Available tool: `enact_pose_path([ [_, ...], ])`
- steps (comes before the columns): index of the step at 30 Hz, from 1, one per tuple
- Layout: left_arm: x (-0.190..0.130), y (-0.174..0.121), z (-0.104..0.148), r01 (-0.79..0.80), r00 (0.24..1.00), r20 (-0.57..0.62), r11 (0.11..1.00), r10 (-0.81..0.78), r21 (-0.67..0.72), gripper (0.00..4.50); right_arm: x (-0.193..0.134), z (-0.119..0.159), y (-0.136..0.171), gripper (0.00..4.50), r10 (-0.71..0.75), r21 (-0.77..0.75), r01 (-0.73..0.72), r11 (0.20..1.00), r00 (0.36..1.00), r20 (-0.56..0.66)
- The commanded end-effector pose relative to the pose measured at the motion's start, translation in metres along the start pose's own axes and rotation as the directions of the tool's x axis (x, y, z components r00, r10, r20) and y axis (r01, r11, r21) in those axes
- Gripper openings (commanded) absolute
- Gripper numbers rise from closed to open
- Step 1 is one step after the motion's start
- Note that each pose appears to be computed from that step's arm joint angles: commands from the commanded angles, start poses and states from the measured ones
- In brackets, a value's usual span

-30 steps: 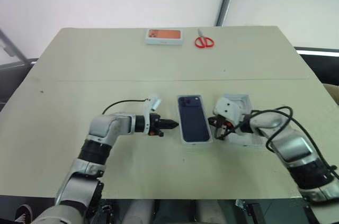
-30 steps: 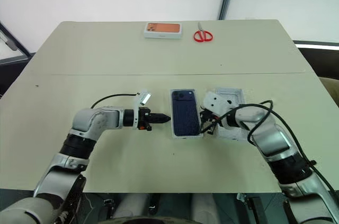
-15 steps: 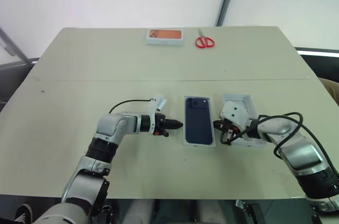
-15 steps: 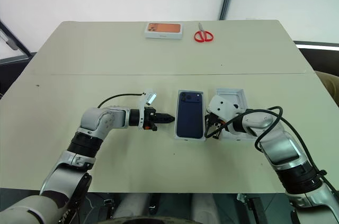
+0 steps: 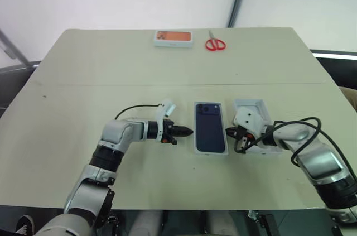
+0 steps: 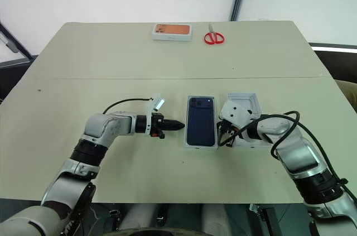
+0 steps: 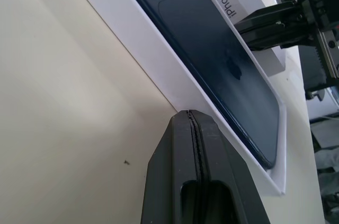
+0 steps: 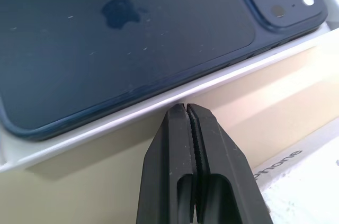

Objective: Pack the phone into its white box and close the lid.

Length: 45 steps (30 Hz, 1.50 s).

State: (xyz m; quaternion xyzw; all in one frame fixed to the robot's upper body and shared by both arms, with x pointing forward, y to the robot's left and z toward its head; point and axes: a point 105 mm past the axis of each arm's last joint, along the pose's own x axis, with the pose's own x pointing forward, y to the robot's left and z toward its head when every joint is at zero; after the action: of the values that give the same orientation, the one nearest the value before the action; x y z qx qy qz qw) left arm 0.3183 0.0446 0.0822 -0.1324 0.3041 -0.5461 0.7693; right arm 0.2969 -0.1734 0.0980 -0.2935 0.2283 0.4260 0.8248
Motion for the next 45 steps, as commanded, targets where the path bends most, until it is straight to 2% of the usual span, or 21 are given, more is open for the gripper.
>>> enact_pose_path([
  [1, -0.015, 0.001, 0.011, -0.01, 0.999, 0.045, 0.999, 0.008, 0.046, 0.02, -0.014, 0.007, -0.009, 0.07, -0.03, -0.039, 0.03, 0.999, 1.0, 0.007],
  [8, -0.044, 0.001, 0.026, -0.033, 0.993, 0.114, 0.992, 0.019, 0.119, 0.02, -0.025, 0.008, -0.015, 0.07, -0.061, -0.027, 0.061, 0.998, 0.998, 0.002],
  [9, -0.053, 0.002, 0.033, -0.043, 0.989, 0.143, 0.99, 0.023, 0.134, 0.26, -0.027, 0.014, -0.015, 0.3, -0.059, 0.022, 0.058, 0.998, 0.998, 0.038],
  [11, -0.064, 0.004, 0.041, -0.051, 0.984, 0.176, 0.988, 0.025, 0.143, 0.88, -0.031, 0.025, -0.014, 0.91, -0.058, 0.077, 0.052, 0.996, 0.995, 0.086],
  [13, -0.079, 0.007, 0.054, -0.103, 0.97, 0.239, 0.972, 0.051, 0.211, 1.8, -0.036, 0.03, -0.023, 1.84, -0.128, 0.121, 0.117, 0.986, 0.988, 0.09],
  [18, -0.098, 0.002, 0.062, -0.122, 0.952, 0.306, 0.937, 0.017, 0.327, 4.45, -0.047, 0.033, -0.04, 4.5, -0.267, 0.246, 0.244, 0.938, 0.961, 0.065],
  [22, -0.112, -0.011, 0.059, -0.082, 0.942, 0.329, 0.909, -0.064, 0.41, 4.48, -0.055, 0.021, -0.046, 4.5, -0.349, 0.331, 0.348, 0.877, 0.935, -0.059],
  [28, -0.13, -0.02, 0.043, -0.036, 0.944, 0.303, 0.876, -0.128, 0.481, 4.48, -0.05, 0.012, -0.023, 4.5, -0.274, 0.544, 0.292, 0.786, 0.955, -0.116],
  [30, -0.132, -0.016, 0.042, -0.07, 0.948, 0.301, 0.849, -0.107, 0.524, 4.48, -0.044, 0.013, -0.013, 4.5, -0.255, 0.522, 0.295, 0.8, 0.955, -0.15],
  [33, -0.131, -0.014, 0.038, -0.065, 0.956, 0.274, 0.83, -0.108, 0.554, 4.48, -0.039, 0.019, -0.009, 4.5, -0.254, 0.527, 0.287, 0.8, 0.958, -0.136],
  [36, -0.13, -0.014, 0.033, -0.061, 0.958, 0.264, 0.827, -0.108, 0.559, 4.48, -0.035, 0.008, -0.011, 4.5, -0.305, 0.485, 0.377, 0.789, 0.926, -0.223],
  [40, -0.126, -0.02, 0.024, -0.035, 0.964, 0.234, 0.815, -0.124, 0.579, 4.48, -0.026, 0.003, 0.001, 4.5, -0.286, 0.529, 0.359, 0.769, 0.933, -0.218],
  [45, -0.126, -0.022, 0.016, -0.014, 0.969, 0.207, 0.808, -0.134, 0.589, 4.48, -0.025, 0.002, 0.002, 4.5, -0.301, 0.474, 0.392, 0.789, 0.918, -0.258],
])
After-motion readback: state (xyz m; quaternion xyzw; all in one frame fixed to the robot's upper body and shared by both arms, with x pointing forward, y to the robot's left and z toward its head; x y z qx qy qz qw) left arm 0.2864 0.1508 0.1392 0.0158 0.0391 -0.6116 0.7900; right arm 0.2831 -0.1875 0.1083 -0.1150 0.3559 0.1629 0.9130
